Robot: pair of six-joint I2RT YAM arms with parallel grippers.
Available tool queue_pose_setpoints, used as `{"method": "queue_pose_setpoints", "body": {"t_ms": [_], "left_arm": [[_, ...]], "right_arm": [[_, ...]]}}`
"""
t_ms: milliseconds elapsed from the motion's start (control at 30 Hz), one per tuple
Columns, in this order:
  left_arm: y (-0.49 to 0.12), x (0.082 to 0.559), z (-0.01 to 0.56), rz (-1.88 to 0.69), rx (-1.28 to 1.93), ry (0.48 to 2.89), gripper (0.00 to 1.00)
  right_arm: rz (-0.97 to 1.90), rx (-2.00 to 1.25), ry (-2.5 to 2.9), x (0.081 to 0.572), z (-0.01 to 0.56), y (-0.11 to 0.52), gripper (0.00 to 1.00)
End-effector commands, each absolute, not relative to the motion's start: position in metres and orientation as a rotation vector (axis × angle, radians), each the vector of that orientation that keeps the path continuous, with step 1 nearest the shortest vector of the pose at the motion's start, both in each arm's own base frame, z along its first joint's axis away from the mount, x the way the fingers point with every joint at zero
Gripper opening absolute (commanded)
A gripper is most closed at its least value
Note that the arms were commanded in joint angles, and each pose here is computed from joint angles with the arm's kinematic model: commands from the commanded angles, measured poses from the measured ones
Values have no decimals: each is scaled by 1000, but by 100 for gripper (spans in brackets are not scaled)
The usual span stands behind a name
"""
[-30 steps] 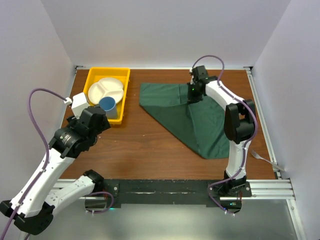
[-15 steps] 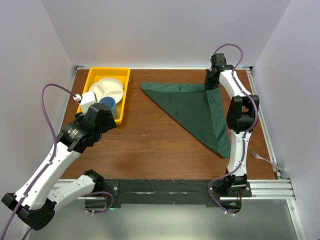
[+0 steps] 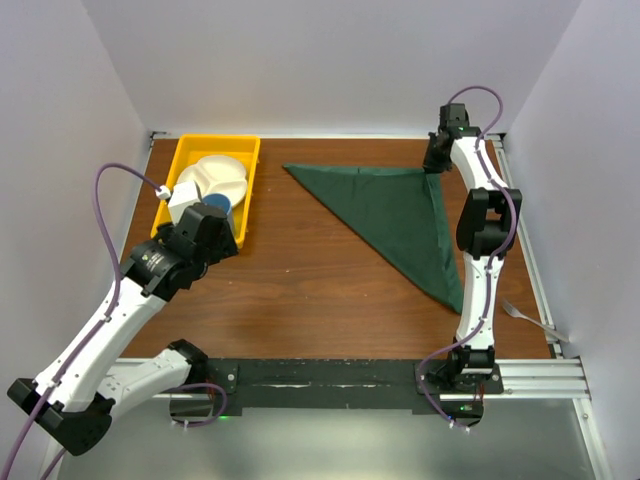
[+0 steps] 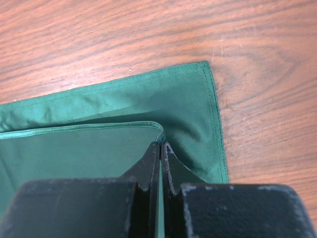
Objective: Fold the napkin, place the utensils inside, and roll it up
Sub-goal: Fold the napkin
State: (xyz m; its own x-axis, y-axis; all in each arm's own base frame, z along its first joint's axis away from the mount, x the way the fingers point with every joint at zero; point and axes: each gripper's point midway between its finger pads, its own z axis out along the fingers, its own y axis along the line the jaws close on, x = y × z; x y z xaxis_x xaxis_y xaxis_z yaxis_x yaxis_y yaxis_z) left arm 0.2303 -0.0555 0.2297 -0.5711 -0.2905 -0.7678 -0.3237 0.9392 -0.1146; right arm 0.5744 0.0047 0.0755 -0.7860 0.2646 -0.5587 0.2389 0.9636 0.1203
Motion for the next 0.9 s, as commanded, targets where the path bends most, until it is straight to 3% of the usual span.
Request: {"method": "queue_pose_setpoints", "body": {"t_ms": [0,867], "left_arm": [[-57,237,237,32,-429,2182,81],[-60,242,235,44,-419,2194,81]], "right_arm": [[47,415,2421,590,100,-13,0],[68,432,2389,612,82,-28,0]]}}
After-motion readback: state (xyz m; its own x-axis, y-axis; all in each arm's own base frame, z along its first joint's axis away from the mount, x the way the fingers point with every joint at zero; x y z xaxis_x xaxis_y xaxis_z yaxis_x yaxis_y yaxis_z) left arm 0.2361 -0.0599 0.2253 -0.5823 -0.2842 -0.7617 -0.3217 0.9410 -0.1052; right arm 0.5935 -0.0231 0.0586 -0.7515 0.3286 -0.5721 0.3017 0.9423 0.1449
